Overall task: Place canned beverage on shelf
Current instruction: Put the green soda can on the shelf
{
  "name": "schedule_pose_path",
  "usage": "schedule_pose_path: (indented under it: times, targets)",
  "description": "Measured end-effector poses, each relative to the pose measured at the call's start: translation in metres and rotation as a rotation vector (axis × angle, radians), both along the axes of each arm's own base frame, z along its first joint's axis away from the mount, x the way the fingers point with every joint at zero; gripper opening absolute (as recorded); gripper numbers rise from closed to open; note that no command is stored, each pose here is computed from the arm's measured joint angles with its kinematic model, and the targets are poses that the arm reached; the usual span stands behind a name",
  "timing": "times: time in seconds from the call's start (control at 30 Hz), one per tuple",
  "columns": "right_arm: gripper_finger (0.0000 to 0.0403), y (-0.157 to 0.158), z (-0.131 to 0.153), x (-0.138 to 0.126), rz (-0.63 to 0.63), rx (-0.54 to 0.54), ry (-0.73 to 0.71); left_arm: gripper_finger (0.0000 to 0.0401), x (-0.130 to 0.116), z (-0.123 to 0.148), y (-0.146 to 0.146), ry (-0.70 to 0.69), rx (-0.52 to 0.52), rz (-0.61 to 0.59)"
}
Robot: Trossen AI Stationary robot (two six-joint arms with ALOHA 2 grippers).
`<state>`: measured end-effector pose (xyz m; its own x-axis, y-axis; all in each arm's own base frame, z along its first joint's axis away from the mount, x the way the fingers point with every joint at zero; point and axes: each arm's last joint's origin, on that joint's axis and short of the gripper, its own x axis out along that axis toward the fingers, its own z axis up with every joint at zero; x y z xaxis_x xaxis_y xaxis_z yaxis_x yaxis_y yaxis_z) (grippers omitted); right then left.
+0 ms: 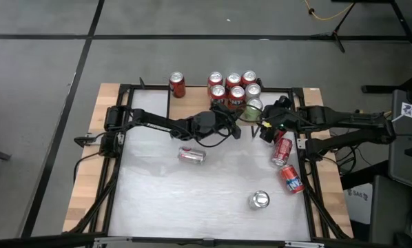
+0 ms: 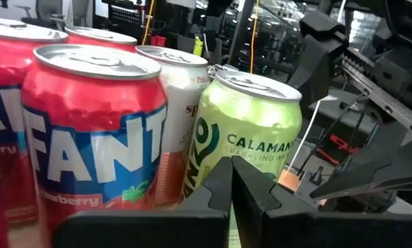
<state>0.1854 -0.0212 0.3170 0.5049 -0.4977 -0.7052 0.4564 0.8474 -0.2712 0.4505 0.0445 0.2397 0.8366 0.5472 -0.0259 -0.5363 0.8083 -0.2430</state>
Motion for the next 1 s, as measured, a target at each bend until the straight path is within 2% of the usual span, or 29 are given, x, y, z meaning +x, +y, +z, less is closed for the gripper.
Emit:
schedule_pose_path:
  times: [0.2, 0.37, 1.0]
  targets:
    - [0.0337, 0.0, 0.0, 0.0, 0.0, 0.0, 0.002, 0.0, 0.003, -0.011, -0.01, -0.006, -0.034, 0.068]
    - [0.0337, 0.0, 0.0, 0.0, 0.002, -0.002, 0.005, 0.0, 0.004, -0.013, -0.006, -0.019, -0.036, 0.091]
    - [0.0337, -0.003, 0.001, -0.001, -0.059, -0.085, 0.006, 0.0, 0.006, -0.016, 0.003, -0.047, -0.068, 0.007]
